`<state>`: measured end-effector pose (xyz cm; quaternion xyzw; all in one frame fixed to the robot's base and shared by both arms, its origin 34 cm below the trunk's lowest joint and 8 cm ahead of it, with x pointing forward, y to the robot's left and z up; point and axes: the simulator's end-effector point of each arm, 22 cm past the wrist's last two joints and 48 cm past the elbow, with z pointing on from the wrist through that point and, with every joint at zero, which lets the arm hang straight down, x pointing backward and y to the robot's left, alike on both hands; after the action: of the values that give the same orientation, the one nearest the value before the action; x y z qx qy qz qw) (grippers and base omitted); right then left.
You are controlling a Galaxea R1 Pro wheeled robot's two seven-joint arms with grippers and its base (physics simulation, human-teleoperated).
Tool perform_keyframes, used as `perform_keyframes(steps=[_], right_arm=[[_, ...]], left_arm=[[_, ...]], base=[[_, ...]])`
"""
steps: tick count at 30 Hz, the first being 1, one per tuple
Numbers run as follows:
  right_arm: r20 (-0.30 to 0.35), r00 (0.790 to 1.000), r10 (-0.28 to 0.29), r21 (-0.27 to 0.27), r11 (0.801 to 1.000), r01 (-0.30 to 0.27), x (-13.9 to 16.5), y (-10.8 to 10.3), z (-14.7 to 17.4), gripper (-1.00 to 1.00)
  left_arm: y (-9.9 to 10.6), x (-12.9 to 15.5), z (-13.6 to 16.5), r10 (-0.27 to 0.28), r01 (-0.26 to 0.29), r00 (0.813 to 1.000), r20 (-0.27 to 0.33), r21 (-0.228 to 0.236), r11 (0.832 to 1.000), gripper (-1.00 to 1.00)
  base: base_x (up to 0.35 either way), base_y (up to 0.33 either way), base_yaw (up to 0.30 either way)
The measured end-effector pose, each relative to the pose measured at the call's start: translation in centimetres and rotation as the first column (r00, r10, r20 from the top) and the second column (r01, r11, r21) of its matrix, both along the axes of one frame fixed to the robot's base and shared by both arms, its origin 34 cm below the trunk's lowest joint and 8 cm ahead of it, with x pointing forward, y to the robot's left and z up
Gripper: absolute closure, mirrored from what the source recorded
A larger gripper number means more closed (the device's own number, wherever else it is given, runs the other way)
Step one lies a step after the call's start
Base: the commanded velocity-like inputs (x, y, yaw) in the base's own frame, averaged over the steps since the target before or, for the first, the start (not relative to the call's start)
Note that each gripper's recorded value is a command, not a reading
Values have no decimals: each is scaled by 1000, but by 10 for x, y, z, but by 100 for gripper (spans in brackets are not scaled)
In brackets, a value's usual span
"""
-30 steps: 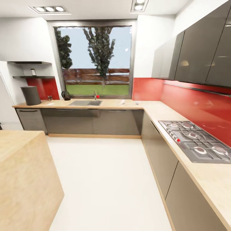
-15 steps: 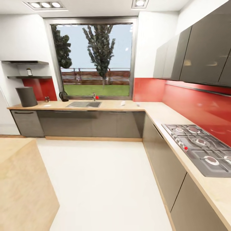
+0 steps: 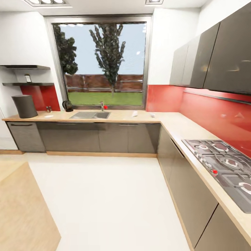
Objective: Set up a coffee station on the kitchen countertop: keep the coffee maker on the countertop, move the bottle of coffee from the kitchen shelf to the counter next to the coffee maker, place a paper coffee filter on top of the coffee maker, put the saucer next to the coffee maker with the coffee cup on the saucer, and place the electric kettle next to the coffee maker.
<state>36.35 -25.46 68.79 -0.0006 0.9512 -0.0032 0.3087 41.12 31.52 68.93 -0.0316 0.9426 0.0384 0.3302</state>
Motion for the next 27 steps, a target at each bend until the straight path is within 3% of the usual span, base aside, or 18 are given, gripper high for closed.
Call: perform_keyframes(steps=[11,27], right_arm=[[0,1000,0,1,1000,0,0,1,0,-100],[0,1000,0,1,1000,0,0,1,0,-100]], left_arm=[[0,0,0,-1,1,1000,-1,0,1000,-100],[0,1,0,-3,3,1000,1,0,1000,-100]], base=[[336,129,0],[336,10,0]])
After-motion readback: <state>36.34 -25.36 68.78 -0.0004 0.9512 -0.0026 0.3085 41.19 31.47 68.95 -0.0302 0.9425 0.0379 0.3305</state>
